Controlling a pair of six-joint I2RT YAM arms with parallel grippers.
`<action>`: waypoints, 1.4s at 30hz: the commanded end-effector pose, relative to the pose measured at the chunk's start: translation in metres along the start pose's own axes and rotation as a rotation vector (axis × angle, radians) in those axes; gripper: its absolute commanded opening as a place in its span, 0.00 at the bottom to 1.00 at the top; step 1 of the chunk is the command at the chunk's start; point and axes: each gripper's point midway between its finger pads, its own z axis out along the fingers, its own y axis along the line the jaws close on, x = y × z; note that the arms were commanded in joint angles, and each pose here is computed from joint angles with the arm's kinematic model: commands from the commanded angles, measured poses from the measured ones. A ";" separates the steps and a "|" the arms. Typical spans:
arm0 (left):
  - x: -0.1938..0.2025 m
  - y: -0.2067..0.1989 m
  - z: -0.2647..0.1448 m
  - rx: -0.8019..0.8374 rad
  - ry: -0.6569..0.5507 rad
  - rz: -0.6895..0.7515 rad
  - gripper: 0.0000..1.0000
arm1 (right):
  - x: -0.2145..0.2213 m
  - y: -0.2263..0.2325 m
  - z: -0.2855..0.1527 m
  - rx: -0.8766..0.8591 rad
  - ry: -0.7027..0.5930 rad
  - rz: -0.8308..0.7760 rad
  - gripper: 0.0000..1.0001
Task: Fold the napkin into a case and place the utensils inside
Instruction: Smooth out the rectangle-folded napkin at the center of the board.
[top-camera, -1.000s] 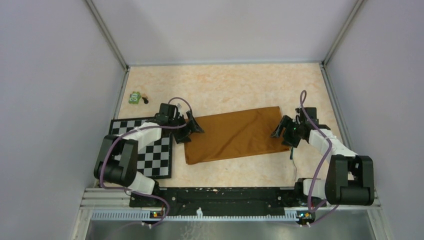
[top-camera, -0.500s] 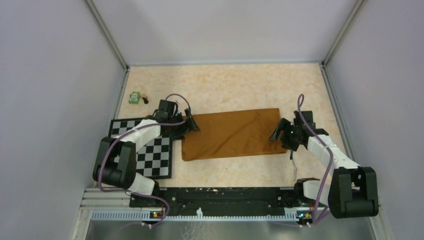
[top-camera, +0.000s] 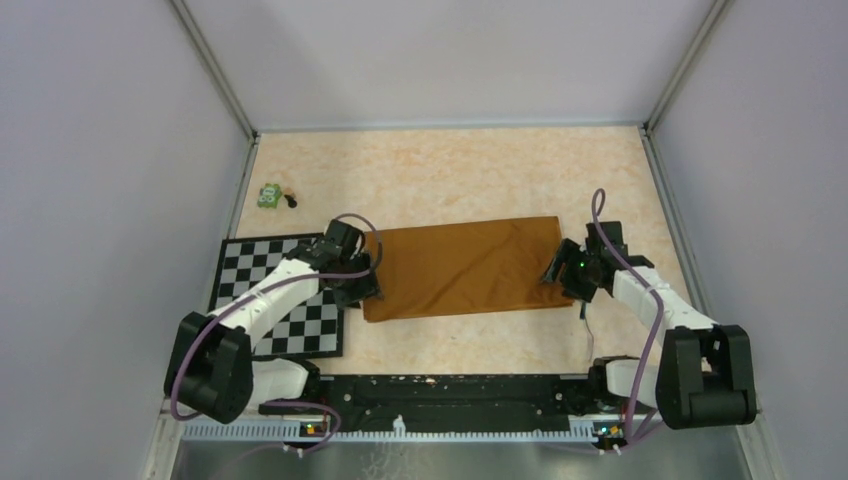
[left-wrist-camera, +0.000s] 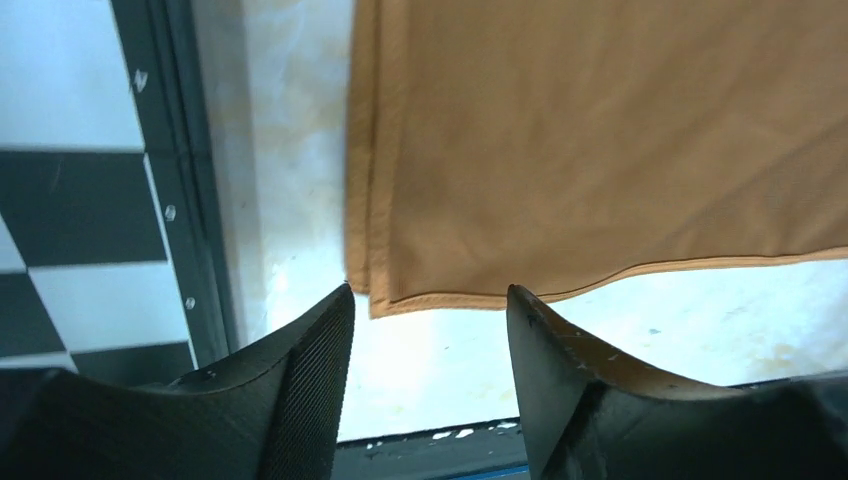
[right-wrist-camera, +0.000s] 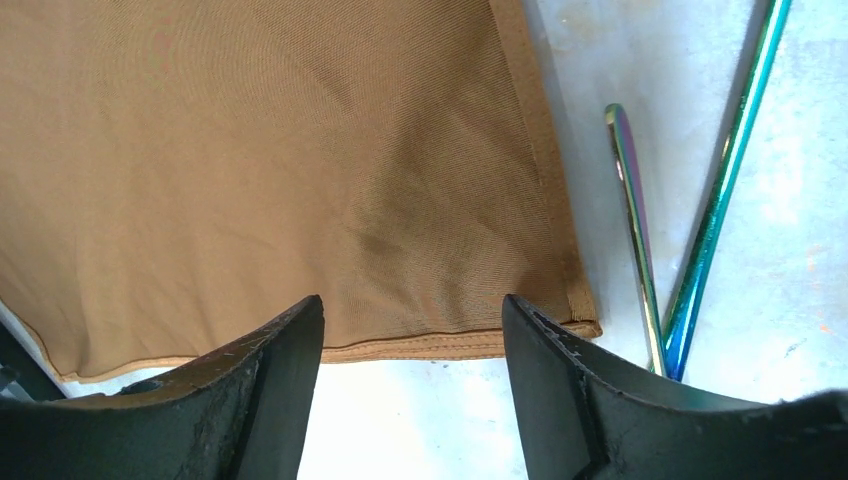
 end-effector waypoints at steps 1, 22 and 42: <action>0.026 0.027 0.005 -0.155 0.047 -0.055 0.62 | -0.021 0.017 -0.007 -0.030 -0.061 -0.065 0.64; 0.041 0.060 0.034 -0.350 0.060 -0.043 0.14 | -0.026 0.018 0.005 -0.025 -0.073 -0.109 0.61; -0.099 -0.080 -0.039 0.203 -0.310 0.048 0.57 | -0.122 0.094 0.032 -0.181 -0.135 -0.123 0.65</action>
